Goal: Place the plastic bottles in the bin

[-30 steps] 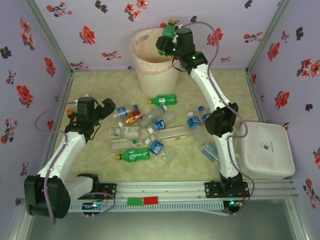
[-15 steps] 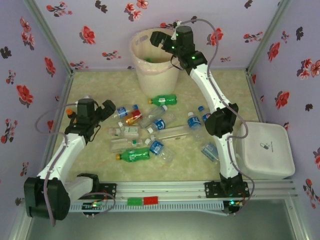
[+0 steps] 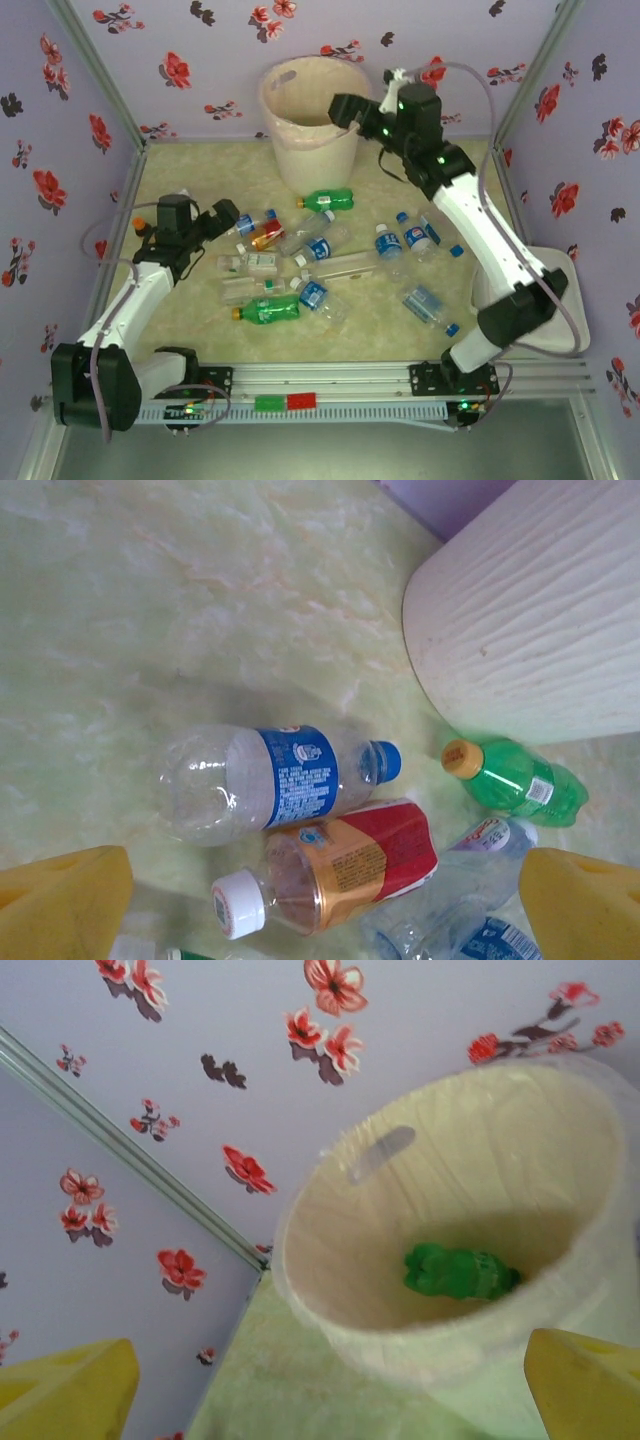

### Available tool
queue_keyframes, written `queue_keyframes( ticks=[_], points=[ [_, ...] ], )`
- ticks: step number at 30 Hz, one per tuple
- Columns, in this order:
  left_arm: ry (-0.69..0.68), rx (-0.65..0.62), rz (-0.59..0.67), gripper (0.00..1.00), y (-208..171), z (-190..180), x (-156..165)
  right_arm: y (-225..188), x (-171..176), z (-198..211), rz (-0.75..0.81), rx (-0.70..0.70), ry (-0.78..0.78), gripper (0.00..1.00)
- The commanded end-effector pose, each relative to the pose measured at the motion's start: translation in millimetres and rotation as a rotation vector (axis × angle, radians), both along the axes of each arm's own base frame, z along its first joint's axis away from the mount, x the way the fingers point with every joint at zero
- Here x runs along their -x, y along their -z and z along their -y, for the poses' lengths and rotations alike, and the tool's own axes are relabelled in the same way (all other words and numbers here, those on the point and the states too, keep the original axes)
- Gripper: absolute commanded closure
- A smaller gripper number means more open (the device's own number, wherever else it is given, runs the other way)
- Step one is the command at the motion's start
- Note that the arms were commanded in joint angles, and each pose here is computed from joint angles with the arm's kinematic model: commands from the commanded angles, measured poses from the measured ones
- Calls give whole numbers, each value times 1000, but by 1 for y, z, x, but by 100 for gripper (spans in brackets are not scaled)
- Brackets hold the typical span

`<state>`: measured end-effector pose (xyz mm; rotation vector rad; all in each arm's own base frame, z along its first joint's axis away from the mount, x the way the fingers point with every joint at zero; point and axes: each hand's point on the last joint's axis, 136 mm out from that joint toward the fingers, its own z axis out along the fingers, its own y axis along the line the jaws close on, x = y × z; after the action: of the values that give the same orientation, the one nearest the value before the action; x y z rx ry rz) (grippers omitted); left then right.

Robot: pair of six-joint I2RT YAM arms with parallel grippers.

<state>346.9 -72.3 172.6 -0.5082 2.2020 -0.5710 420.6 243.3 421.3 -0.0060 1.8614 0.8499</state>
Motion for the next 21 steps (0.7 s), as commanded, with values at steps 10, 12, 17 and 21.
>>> queue_keyframes(
  ticks=[10,12,17,21],
  points=[
    [-185,236,-240,1,24,8,2,142,65,78,-252,271,201,0],
    [-278,328,-255,0,28,10,-2,153,72,89,-271,273,245,0],
    [-437,415,-271,0,17,17,-16,176,82,103,-268,249,305,0],
    [-557,466,-294,0,20,17,-25,195,86,111,-292,266,333,0]
  ],
)
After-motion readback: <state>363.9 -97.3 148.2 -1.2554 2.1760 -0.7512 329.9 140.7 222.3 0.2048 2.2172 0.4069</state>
